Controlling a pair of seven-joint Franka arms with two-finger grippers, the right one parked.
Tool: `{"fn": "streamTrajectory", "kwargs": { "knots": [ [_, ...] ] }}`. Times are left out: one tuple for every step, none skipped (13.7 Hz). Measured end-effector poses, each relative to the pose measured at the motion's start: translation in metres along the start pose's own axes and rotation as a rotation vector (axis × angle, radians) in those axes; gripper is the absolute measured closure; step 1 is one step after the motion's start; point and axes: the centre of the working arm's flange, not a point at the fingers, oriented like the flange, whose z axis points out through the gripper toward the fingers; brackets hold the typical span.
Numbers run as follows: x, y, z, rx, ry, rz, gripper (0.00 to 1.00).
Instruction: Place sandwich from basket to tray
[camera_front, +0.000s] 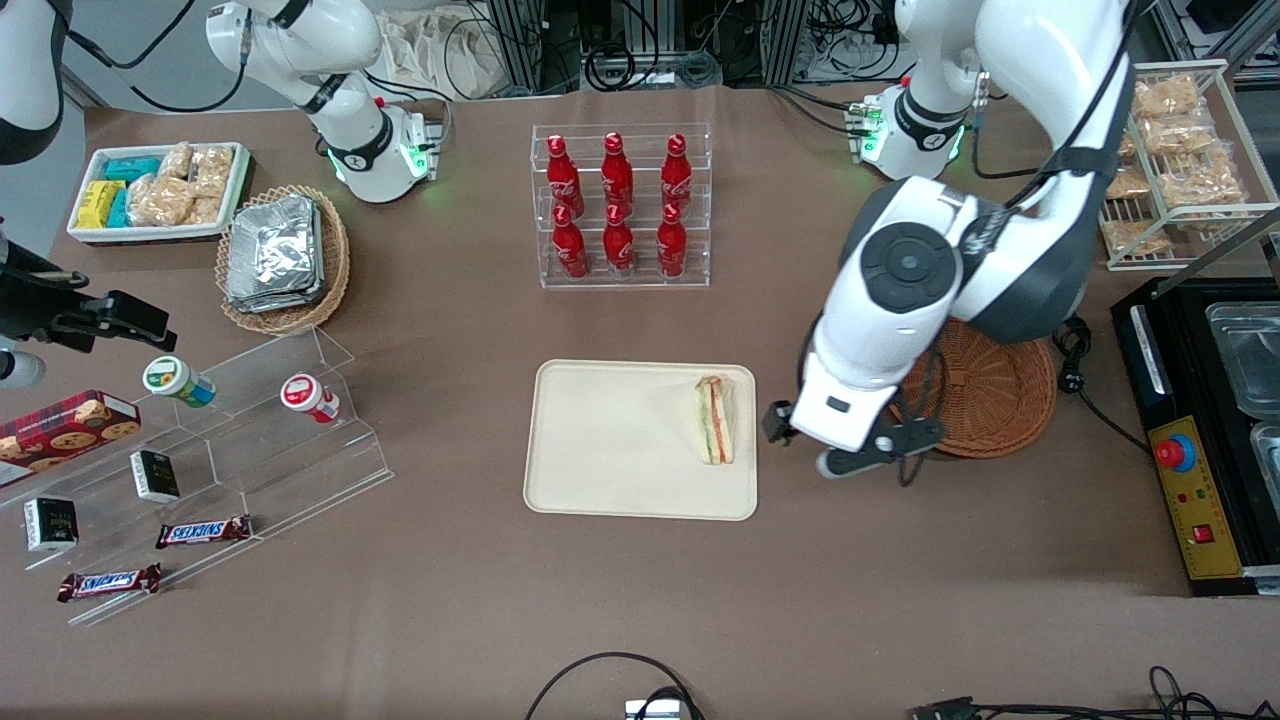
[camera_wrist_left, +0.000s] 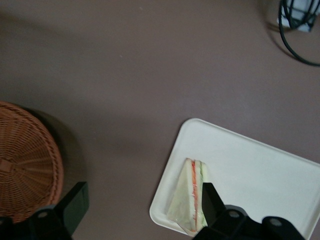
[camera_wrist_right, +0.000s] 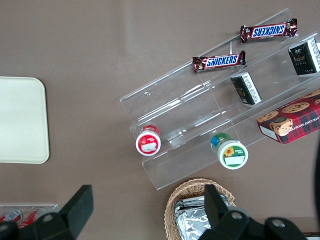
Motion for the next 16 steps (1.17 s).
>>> {"fn": "streamTrajectory", "kwargs": {
  "knots": [
    [0.008, -0.011, -0.007, 0.009, 0.012, -0.021, 0.00],
    [0.015, -0.020, -0.011, 0.015, 0.023, -0.039, 0.00],
    [0.020, -0.026, -0.013, 0.021, 0.028, -0.051, 0.00],
    [0.022, -0.030, -0.013, 0.026, 0.029, -0.058, 0.00],
    [0.024, -0.033, -0.013, 0.032, 0.028, -0.064, 0.00],
    [0.028, -0.039, -0.014, 0.036, 0.028, -0.074, 0.00],
    [0.034, -0.047, -0.016, 0.040, 0.027, -0.084, 0.00],
    [0.038, -0.055, -0.019, 0.044, 0.028, -0.081, 0.00],
    [0.042, -0.062, -0.023, 0.046, 0.030, -0.065, 0.00],
    [0.045, -0.072, -0.029, 0.050, 0.032, -0.044, 0.00],
    [0.048, -0.085, -0.036, 0.056, 0.035, -0.015, 0.00],
    [0.050, -0.101, -0.043, 0.064, 0.039, 0.014, 0.00],
    [0.052, -0.118, -0.051, 0.068, 0.040, 0.043, 0.00],
    [0.053, -0.134, -0.058, 0.066, 0.034, 0.069, 0.00],
    [0.053, -0.149, -0.065, 0.057, 0.026, 0.095, 0.00],
    [0.053, -0.162, -0.072, 0.044, 0.019, 0.127, 0.00]
  ]
}}
